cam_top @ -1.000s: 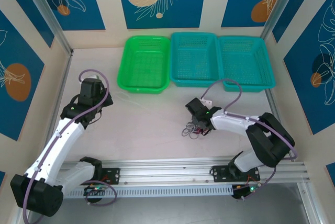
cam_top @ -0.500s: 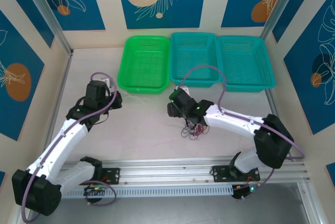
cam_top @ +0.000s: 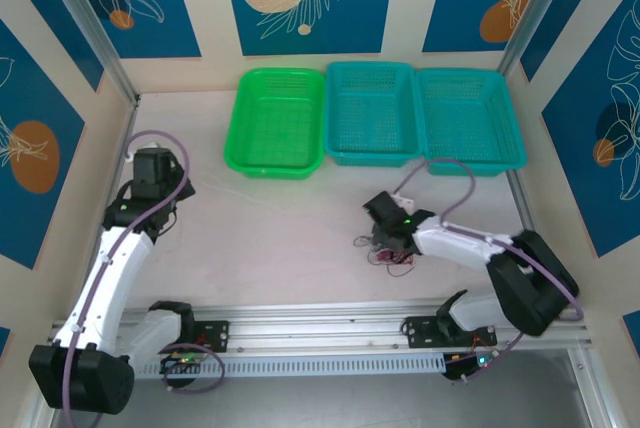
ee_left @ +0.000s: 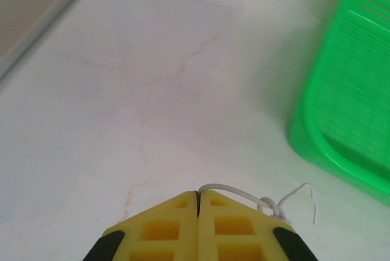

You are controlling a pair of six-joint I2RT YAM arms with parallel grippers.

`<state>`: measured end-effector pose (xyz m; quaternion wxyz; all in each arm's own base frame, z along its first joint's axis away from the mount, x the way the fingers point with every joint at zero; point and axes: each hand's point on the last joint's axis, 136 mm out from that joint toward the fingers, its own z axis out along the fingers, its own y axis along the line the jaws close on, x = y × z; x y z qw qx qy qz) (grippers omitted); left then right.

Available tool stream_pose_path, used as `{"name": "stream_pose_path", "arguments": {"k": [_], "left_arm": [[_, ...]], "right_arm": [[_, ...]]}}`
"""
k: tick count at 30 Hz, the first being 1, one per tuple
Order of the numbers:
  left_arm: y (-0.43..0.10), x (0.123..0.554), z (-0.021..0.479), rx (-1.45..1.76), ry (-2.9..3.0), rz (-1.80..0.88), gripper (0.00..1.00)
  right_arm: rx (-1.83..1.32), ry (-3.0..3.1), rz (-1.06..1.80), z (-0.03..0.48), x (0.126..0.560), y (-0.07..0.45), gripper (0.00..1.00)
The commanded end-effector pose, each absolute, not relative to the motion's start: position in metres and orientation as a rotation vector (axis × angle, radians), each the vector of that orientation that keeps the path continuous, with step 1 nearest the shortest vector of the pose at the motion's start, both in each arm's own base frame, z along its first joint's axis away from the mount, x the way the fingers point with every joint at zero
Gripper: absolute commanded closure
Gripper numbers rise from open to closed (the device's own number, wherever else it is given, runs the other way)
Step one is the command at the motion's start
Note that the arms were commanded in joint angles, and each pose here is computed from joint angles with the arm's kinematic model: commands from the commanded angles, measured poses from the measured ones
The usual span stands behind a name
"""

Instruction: Untangle the cables

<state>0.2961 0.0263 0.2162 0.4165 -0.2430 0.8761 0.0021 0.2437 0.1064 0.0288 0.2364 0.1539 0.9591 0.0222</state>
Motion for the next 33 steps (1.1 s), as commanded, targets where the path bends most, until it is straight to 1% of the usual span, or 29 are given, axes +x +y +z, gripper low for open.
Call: {"name": "stream_pose_path", "arguments": {"k": [1,5,8,9,10,12,13,14,15,16,18,19,20,21,23,25,27,29,31,33], "left_arm": [[0.044,0.289,0.235,-0.668,2.156,0.004,1.00],[0.040,0.290,0.235,-0.667,2.163,-0.058,1.00],[0.021,0.299,0.236,-0.594,2.163,-0.191,1.00],[0.010,0.304,0.238,-0.540,2.155,-0.264,1.00],[-0.007,0.309,0.242,-0.467,2.140,-0.373,1.00],[-0.039,0.316,0.248,-0.351,2.111,-0.570,1.00],[-0.052,0.317,0.250,-0.302,2.098,-0.643,1.00],[-0.062,0.317,0.250,-0.268,2.099,-0.683,1.00],[-0.067,0.316,0.247,-0.253,2.108,-0.690,0.99],[-0.070,0.315,0.242,-0.241,2.123,-0.675,0.95],[-0.069,0.311,0.226,-0.254,2.169,-0.609,0.88],[-0.067,0.308,0.218,-0.263,2.191,-0.570,0.81],[-0.065,0.305,0.210,-0.254,2.211,-0.527,0.68],[-0.062,0.301,0.204,-0.246,2.225,-0.485,0.62],[-0.059,0.294,0.197,-0.187,2.247,-0.379,0.54],[-0.066,0.291,0.202,-0.090,2.230,-0.332,0.49],[-0.096,0.291,0.215,0.100,2.178,-0.376,0.48],[-0.153,0.283,0.226,0.382,2.098,-0.499,0.47],[-0.211,0.268,0.223,0.652,2.031,-0.579,0.43],[-0.265,0.245,0.209,0.947,1.959,-0.596,0.40]], "right_arm": [[0.584,2.572,0.149,0.035,0.242,0.083,0.67],[0.623,2.518,0.203,0.046,0.245,0.069,0.67],[0.550,2.492,0.295,0.063,0.250,0.081,0.65],[0.502,2.480,0.342,0.072,0.253,0.089,0.62],[0.412,2.462,0.403,0.085,0.256,0.102,0.56],[0.178,2.412,0.529,0.112,0.257,0.135,0.33],[0.044,2.374,0.587,0.127,0.256,0.154,0.26],[-0.049,2.347,0.610,0.136,0.254,0.168,0.23],[-0.097,2.337,0.596,0.139,0.253,0.176,0.23],[-0.104,2.347,0.549,0.138,0.253,0.178,0.23],[-0.079,2.416,0.432,0.122,0.253,0.172,0.23],[-0.051,2.450,0.384,0.114,0.253,0.168,0.24],[-0.020,2.485,0.340,0.105,0.252,0.162,0.25],[0.000,2.506,0.316,0.099,0.251,0.158,0.25],[0.051,2.541,0.289,0.089,0.248,0.151,0.25],[0.082,2.559,0.293,0.084,0.246,0.146,0.24],[0.111,2.578,0.313,0.081,0.244,0.143,0.24],[0.162,2.596,0.331,0.078,0.243,0.140,0.24],[0.234,2.616,0.370,0.075,0.243,0.136,0.25],[0.299,2.629,0.420,0.074,0.243,0.132,0.26]]}}
